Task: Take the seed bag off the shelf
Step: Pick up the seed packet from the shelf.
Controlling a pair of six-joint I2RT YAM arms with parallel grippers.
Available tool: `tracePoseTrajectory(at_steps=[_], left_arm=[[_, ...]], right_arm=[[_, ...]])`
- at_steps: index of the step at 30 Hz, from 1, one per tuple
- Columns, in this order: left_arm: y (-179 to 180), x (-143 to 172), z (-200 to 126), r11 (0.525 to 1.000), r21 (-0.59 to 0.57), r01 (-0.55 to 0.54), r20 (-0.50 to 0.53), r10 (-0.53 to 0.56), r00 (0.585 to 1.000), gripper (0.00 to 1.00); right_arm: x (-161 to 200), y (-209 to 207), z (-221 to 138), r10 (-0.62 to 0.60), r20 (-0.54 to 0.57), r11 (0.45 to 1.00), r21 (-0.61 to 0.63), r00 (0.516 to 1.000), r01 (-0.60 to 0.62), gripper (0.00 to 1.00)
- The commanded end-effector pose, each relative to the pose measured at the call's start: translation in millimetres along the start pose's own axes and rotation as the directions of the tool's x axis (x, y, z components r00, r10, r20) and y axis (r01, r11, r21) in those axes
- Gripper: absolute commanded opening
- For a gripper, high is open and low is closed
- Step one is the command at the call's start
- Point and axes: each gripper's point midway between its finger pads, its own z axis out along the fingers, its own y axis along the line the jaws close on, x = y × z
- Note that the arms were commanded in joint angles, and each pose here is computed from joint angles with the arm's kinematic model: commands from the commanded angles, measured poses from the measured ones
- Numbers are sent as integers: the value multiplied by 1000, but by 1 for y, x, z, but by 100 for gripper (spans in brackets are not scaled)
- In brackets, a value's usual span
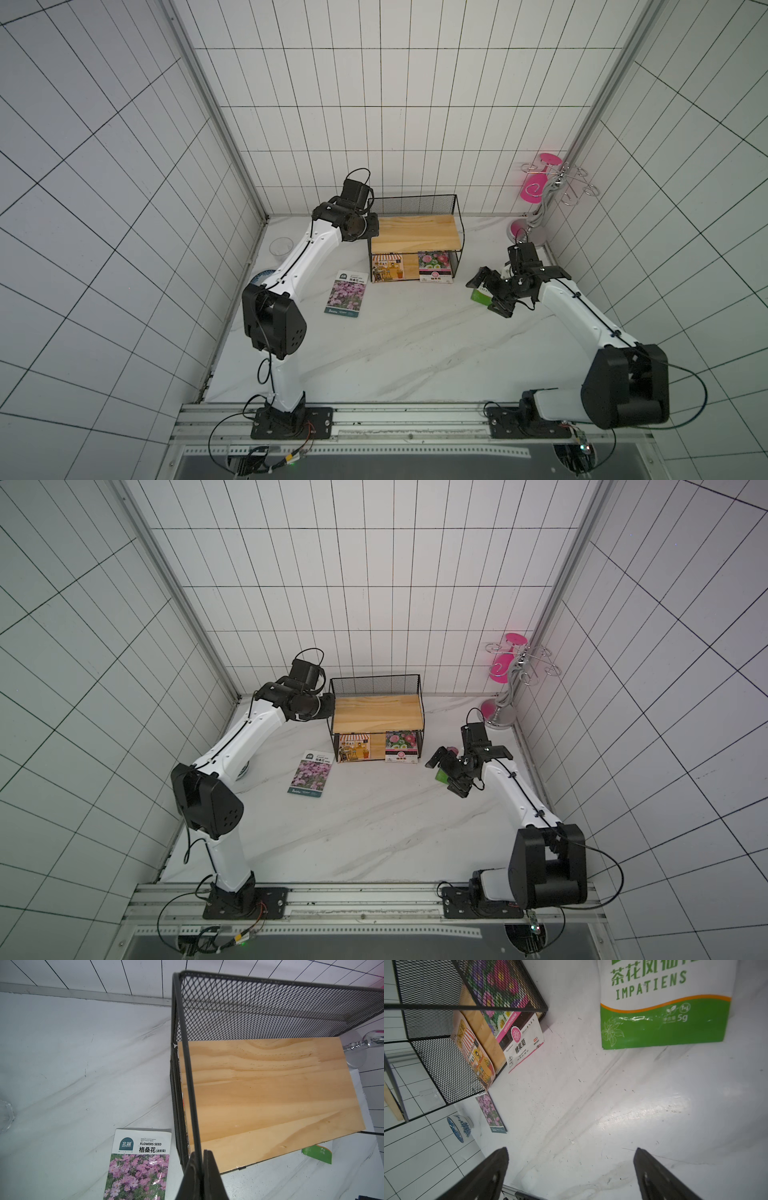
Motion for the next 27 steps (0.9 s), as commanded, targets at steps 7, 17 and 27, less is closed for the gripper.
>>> tracePoseTrajectory(at_steps=[7, 17, 27], left_arm=[[42, 38, 34, 990, -140, 23, -149, -44, 988, 0], [43, 41, 30, 989, -143, 33, -145, -54, 988, 0], [45, 46, 31, 989, -144, 37, -152, -59, 987, 0]], right_arm=[[-21, 17, 41, 101, 44, 992, -79, 994, -97, 93], [-28, 23, 78, 192, 75, 976, -118, 979, -182, 88], [-35, 44, 112, 191, 103, 977, -114, 976, -179, 82]])
